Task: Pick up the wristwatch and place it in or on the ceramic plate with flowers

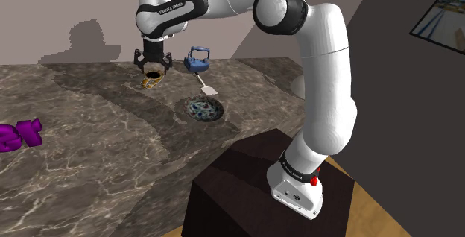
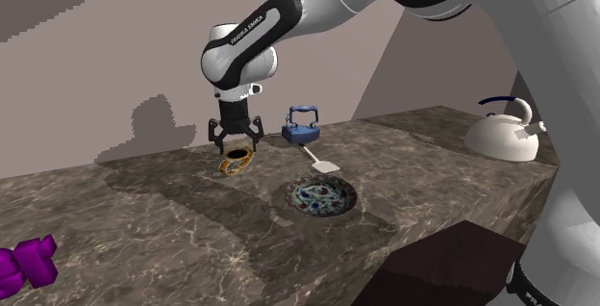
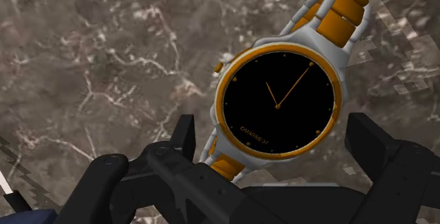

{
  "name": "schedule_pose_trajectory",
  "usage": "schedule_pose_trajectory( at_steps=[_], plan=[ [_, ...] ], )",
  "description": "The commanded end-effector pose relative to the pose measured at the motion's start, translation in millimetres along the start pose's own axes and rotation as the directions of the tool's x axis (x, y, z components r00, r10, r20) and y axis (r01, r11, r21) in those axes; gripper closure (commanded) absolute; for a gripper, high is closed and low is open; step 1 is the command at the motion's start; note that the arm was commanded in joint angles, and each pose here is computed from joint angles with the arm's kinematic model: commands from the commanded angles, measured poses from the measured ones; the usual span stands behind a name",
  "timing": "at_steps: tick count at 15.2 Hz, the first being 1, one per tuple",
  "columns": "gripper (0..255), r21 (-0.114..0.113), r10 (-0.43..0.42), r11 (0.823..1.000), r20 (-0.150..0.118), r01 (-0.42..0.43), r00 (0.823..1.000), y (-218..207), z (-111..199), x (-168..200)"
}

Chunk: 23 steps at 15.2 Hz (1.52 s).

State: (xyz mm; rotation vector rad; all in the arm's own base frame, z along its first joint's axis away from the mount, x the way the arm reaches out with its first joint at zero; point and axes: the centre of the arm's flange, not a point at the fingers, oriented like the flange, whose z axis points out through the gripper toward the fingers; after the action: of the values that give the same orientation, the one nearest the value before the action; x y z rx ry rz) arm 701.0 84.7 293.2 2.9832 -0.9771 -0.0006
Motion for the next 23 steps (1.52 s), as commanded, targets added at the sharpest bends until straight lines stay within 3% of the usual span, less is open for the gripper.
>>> schedule_pose_trajectory(
  at_steps=[1,10,23],
  plan=[
    [255,0.0,0.0,1.0,0.0,0.0,1.0,0,0,0],
    [255,0.0,0.0,1.0,0.0,0.0,1.0,0,0,0],
    [255,0.0,0.0,1.0,0.0,0.0,1.0,0,-69,0]
  ],
)
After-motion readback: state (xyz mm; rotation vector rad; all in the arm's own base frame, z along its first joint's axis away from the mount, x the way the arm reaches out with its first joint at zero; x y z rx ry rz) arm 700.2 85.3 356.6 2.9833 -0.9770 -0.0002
